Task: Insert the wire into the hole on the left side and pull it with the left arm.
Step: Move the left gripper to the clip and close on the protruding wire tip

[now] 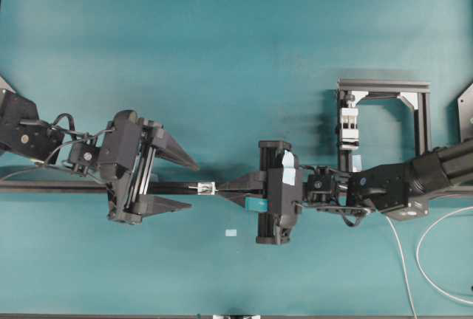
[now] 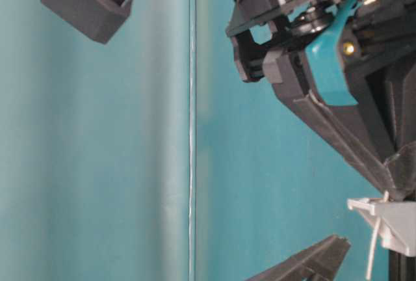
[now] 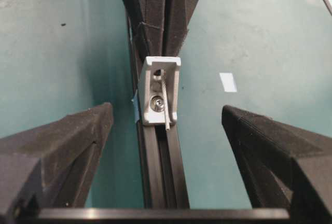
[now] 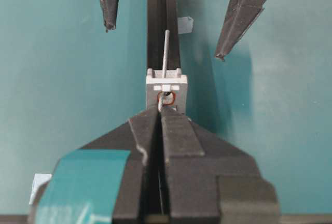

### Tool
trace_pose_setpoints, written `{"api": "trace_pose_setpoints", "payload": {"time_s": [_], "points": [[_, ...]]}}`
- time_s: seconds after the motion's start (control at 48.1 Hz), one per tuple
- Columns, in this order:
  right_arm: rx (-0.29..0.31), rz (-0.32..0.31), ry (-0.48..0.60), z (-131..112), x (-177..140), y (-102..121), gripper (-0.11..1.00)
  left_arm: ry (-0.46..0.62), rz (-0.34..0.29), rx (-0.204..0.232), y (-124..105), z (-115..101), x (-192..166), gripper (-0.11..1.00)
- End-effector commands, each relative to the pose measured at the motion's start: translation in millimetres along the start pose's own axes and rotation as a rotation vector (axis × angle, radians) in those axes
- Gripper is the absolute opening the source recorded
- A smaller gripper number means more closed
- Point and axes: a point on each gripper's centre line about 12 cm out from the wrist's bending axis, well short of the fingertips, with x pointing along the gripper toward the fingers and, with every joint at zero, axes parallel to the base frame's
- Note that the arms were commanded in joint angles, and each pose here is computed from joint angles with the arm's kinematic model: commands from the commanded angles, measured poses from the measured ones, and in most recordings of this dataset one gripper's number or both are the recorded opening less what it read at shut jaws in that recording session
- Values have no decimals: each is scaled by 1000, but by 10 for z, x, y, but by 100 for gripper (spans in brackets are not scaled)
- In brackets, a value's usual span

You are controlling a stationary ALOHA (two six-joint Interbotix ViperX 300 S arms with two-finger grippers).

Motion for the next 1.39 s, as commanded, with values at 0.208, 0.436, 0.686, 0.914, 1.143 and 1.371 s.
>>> {"api": "trace_pose_setpoints", "payload": {"time_s": [0.208, 0.436, 0.686, 0.914, 1.143, 1.371], "points": [[4, 12, -11, 74, -35, 31, 3, -42, -22, -23, -67, 134, 13, 14], [4, 12, -11, 74, -35, 31, 3, -39, -29, -29, -88, 127, 8, -10], [3, 13, -11, 72, -37, 37, 3, -36, -26, -69, -79, 118, 2, -10], [5, 17, -5, 67, -41, 47, 3, -21, -22, -69, -73, 108, 9, -10], [10, 18, -14, 97, -50, 50, 3, -18, -22, -68, -73, 104, 9, -10], [5, 19, -17, 109, -55, 52, 49, -17, -22, -66, -72, 99, 6, -10]]}}
